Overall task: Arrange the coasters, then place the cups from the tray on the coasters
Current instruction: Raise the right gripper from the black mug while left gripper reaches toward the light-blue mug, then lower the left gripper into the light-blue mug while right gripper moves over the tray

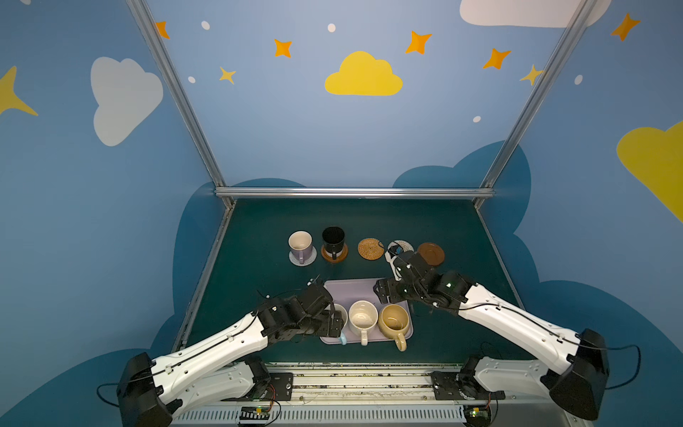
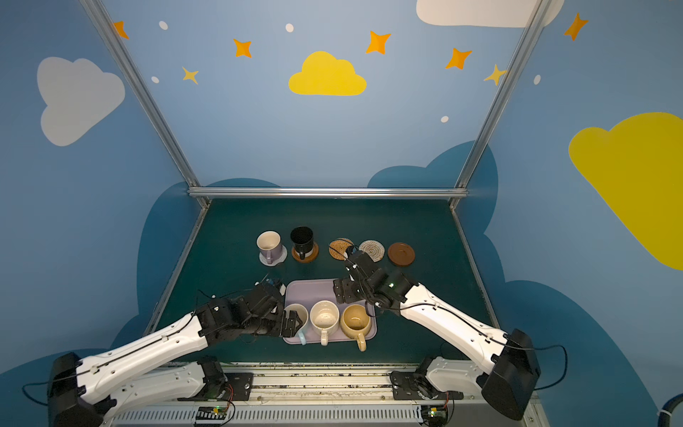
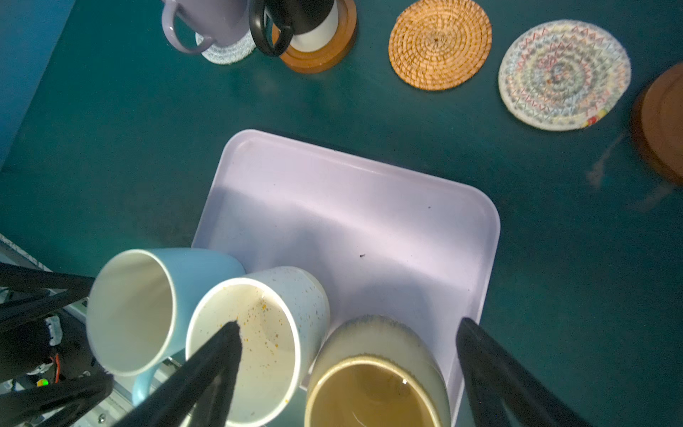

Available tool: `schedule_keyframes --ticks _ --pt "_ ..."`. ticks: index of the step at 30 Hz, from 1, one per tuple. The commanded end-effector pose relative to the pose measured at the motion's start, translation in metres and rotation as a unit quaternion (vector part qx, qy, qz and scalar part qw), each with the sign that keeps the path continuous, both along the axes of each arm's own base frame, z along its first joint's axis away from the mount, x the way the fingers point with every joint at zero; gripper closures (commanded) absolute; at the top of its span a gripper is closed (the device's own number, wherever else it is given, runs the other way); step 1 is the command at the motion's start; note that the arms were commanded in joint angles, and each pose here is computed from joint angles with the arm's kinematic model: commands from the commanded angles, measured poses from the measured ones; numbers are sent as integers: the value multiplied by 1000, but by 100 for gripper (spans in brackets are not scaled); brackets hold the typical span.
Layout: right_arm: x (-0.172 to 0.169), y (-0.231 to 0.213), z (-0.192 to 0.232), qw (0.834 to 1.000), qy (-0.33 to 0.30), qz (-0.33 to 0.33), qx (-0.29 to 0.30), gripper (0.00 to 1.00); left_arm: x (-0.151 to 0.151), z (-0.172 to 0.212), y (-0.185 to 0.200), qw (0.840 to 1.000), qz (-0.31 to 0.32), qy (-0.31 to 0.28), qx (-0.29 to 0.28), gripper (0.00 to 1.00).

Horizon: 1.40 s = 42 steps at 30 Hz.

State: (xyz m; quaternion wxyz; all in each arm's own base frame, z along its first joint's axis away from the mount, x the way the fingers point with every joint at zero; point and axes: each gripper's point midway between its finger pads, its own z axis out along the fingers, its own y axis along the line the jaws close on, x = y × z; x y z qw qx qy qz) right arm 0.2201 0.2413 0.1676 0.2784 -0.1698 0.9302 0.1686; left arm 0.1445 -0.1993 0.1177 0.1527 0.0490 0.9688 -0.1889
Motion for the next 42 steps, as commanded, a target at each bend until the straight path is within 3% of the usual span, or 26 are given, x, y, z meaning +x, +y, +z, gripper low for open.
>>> schedule_keyframes --ticks 1,21,33,36,39,42 --pt "-4 4 2 1000 -1 -3 29 10 -2 -7 5 1000 12 0 16 0" --pt "-5 1 3 1000 11 -16 23 9 -15 -43 6 995 -4 52 89 1" --pt "-9 19 8 998 22 19 50 9 -8 -35 2 997 -25 15 74 27" --pt "-12 28 8 997 29 32 68 9 -8 -32 4 997 -24 7 67 37" --pt "-13 31 5 996 34 33 69 10 -10 -35 2 998 -31 4 57 55" --pt "-14 32 4 997 35 34 66 10 -12 -40 5 997 -29 16 66 55"
